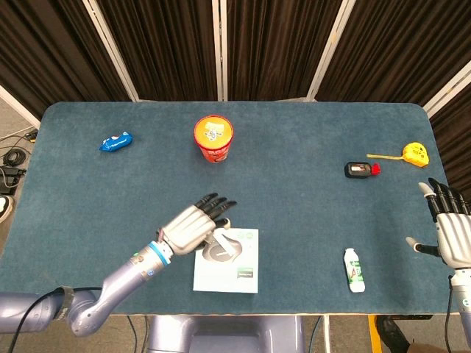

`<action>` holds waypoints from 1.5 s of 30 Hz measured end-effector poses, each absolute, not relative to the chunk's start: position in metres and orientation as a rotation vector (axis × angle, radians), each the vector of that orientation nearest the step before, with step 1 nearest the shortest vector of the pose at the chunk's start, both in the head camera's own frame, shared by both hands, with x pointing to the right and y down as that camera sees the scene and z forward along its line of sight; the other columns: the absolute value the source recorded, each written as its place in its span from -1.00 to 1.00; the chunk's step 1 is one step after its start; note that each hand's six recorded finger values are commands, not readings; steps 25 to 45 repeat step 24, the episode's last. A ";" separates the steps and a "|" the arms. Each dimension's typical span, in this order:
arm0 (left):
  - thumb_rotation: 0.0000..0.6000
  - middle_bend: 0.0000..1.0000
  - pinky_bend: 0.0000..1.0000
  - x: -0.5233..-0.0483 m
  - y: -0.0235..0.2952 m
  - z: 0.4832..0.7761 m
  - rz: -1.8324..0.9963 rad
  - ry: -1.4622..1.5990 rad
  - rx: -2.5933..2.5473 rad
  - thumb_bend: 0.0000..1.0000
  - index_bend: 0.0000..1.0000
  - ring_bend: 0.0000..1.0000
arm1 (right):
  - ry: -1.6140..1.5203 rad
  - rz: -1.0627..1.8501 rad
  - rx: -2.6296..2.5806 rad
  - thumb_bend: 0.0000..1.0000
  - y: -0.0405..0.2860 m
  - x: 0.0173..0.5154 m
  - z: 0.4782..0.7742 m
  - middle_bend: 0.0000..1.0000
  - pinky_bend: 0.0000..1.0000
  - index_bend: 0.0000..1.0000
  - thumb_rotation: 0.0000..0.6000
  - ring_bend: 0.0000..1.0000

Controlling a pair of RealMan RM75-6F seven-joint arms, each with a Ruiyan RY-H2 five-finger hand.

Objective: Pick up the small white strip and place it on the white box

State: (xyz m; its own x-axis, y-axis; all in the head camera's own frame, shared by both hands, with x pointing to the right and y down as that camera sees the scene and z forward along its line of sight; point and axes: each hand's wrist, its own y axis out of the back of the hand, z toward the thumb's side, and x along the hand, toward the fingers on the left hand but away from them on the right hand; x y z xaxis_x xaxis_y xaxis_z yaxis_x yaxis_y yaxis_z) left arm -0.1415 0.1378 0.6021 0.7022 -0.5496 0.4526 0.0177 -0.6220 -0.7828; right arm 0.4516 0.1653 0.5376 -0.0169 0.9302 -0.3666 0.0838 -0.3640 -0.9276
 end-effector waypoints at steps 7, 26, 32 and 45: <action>1.00 -1.00 -1.00 -0.210 0.110 0.590 -1.015 0.650 -1.953 -0.99 -1.00 -1.00 | -1.081 1.460 -1.546 -1.00 0.168 0.447 0.537 -1.00 -1.00 -1.00 1.00 -1.00; 1.00 -1.00 -1.00 -0.417 0.185 0.565 -1.365 0.996 -1.675 -1.00 -1.00 -1.00 | -1.073 1.457 -1.516 -1.00 0.171 0.446 0.536 -1.00 -1.00 -1.00 1.00 -1.00; 1.00 -1.00 -1.00 -0.417 0.185 0.565 -1.365 0.996 -1.675 -1.00 -1.00 -1.00 | -1.073 1.457 -1.516 -1.00 0.171 0.446 0.536 -1.00 -1.00 -1.00 1.00 -1.00; 1.00 -1.00 -1.00 -0.417 0.185 0.565 -1.365 0.996 -1.675 -1.00 -1.00 -1.00 | -1.073 1.457 -1.516 -1.00 0.171 0.446 0.536 -1.00 -1.00 -1.00 1.00 -1.00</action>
